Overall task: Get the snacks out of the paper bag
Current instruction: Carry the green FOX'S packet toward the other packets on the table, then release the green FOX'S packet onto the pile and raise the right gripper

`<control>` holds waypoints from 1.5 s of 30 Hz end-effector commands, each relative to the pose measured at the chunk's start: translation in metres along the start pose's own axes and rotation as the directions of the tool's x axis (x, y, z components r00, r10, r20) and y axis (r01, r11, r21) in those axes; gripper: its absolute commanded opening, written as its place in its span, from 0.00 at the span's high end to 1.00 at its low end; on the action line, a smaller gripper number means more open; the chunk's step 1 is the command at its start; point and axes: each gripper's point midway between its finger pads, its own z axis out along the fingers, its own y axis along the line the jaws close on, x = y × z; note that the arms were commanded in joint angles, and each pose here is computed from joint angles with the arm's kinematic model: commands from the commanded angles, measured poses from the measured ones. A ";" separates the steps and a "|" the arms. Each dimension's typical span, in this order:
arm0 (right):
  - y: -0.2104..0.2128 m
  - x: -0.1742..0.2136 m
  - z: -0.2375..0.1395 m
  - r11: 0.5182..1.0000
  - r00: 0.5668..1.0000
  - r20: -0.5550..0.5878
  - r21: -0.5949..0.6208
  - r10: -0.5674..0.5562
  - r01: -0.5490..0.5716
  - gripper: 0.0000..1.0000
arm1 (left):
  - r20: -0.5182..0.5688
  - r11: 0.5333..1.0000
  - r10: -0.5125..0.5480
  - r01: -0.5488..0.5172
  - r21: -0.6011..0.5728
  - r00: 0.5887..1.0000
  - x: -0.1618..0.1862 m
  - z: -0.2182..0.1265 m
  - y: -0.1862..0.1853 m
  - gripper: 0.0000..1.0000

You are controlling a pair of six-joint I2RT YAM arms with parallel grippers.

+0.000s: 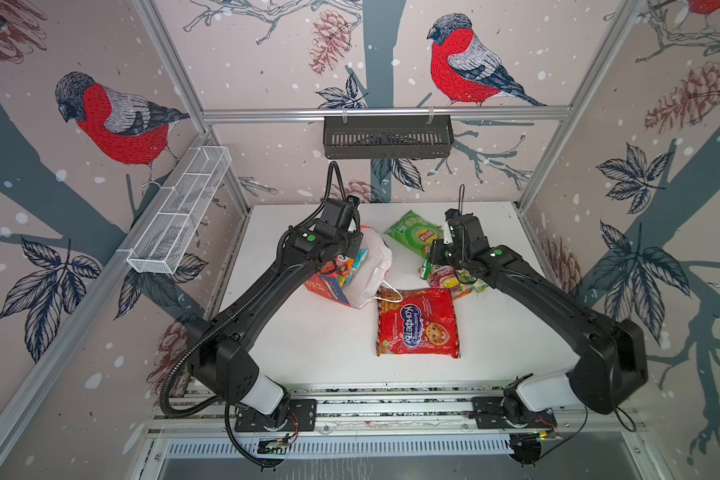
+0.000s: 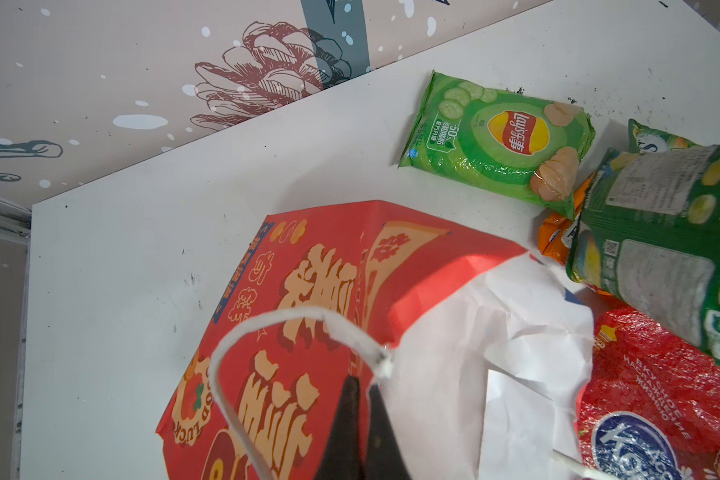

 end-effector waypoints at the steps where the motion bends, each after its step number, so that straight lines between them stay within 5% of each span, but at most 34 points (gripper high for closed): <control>1: 0.003 -0.002 0.012 1.000 1.000 -0.008 0.022 0.006 -0.006 1.00 | 0.060 1.000 -0.022 0.023 -0.009 0.998 -0.013 -0.005 0.003 1.00; 9: 0.035 0.016 0.063 0.999 0.991 -0.128 -0.029 -0.031 0.027 1.00 | 0.062 1.000 -0.029 0.029 -0.005 0.998 -0.012 -0.005 0.003 1.00; 22: 0.070 0.043 0.121 0.950 0.961 -0.267 -0.278 0.068 -0.144 0.94 | 0.065 0.999 -0.024 0.025 -0.021 0.998 -0.014 -0.008 0.006 1.00; 32: 0.066 0.061 0.139 0.938 0.940 -0.323 -0.279 0.111 -0.207 0.91 | 0.061 0.999 -0.019 0.021 -0.041 0.998 -0.012 -0.009 0.010 1.00; 40: 0.061 0.058 0.139 0.934 0.940 -0.316 -0.280 0.129 -0.222 0.74 | 0.057 0.999 -0.010 0.013 -0.046 0.998 -0.007 -0.006 0.010 1.00; 45: 0.055 0.019 0.108 0.931 0.972 -0.177 -0.303 0.156 -0.205 0.66 | 0.078 0.999 -0.015 0.017 -0.035 0.997 -0.005 -0.003 0.008 1.00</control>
